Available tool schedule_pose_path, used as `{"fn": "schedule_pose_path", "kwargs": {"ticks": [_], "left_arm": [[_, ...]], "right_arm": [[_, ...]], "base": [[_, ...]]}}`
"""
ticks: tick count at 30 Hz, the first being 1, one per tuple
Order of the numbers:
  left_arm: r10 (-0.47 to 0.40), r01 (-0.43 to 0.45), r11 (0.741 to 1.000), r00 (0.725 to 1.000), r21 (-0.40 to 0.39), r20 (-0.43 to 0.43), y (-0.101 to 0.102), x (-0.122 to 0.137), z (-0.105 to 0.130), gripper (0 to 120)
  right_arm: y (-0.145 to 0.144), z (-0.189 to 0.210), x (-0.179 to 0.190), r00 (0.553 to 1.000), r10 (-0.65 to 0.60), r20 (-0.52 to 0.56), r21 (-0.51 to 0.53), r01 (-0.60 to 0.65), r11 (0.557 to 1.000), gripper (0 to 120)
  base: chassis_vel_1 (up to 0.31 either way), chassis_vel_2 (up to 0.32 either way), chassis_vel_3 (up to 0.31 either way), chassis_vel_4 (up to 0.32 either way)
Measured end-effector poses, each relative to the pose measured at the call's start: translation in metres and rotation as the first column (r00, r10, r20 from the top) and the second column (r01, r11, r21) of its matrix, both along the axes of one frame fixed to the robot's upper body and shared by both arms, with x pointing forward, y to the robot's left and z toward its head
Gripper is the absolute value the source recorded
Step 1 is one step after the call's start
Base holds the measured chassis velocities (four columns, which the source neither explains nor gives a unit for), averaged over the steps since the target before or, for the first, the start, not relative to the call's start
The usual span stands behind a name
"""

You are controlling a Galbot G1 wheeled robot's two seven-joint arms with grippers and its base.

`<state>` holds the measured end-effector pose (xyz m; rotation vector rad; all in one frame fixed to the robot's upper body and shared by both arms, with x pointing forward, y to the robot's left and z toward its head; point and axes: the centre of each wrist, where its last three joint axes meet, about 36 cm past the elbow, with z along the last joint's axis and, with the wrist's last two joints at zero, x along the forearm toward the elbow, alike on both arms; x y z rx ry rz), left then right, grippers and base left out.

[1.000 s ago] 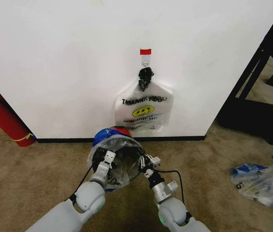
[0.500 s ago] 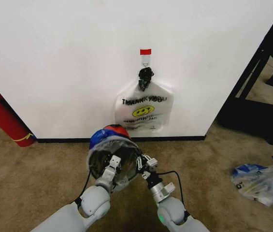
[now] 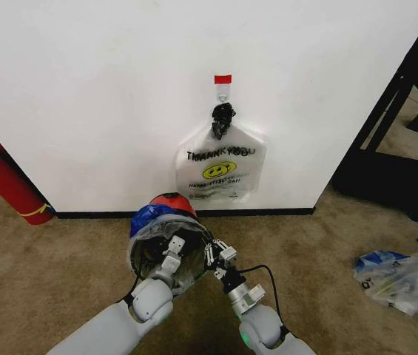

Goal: Pick up the garbage bag from the wall and place it over the trash bin.

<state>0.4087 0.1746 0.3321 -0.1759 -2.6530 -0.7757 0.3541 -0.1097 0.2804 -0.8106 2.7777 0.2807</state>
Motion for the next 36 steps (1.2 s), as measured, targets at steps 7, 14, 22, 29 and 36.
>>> {"fn": "schedule_pose_path", "kwargs": {"ticks": [7,14,22,29,36], "left_arm": [[0.012,-0.013,1.0,1.0,0.029,0.025,0.012,0.008,0.005,0],[-0.012,0.012,1.0,1.0,-0.001,0.029,0.007,0.003,0.007,0],[-0.077,0.078,0.994,0.997,-0.073,0.006,-0.011,-0.015,0.014,0],[-0.097,0.1,0.988,0.995,-0.116,0.024,-0.012,-0.03,0.027,0],[-0.134,0.147,0.968,0.988,-0.203,0.074,-0.008,-0.068,0.072,0]], "right_arm": [[-0.007,0.0,-0.002,0.999,-0.011,-0.04,-0.014,0.011,1.0,0],[-0.012,0.003,-0.001,0.998,-0.022,-0.053,0.004,0.022,1.0,0],[-0.005,0.002,0.001,0.999,-0.022,-0.044,0.043,0.024,0.999,0],[-0.005,0.0,0.002,0.998,-0.027,-0.048,0.046,0.029,0.999,0],[-0.009,0.0,0.007,0.974,-0.097,-0.203,0.117,0.123,0.985,0]], "base": [[0.0,0.0,0.0,0.0],[0.0,0.0,0.0,0.0],[0.0,0.0,0.0,0.0],[0.0,0.0,0.0,0.0],[0.0,0.0,0.0,0.0]]}}
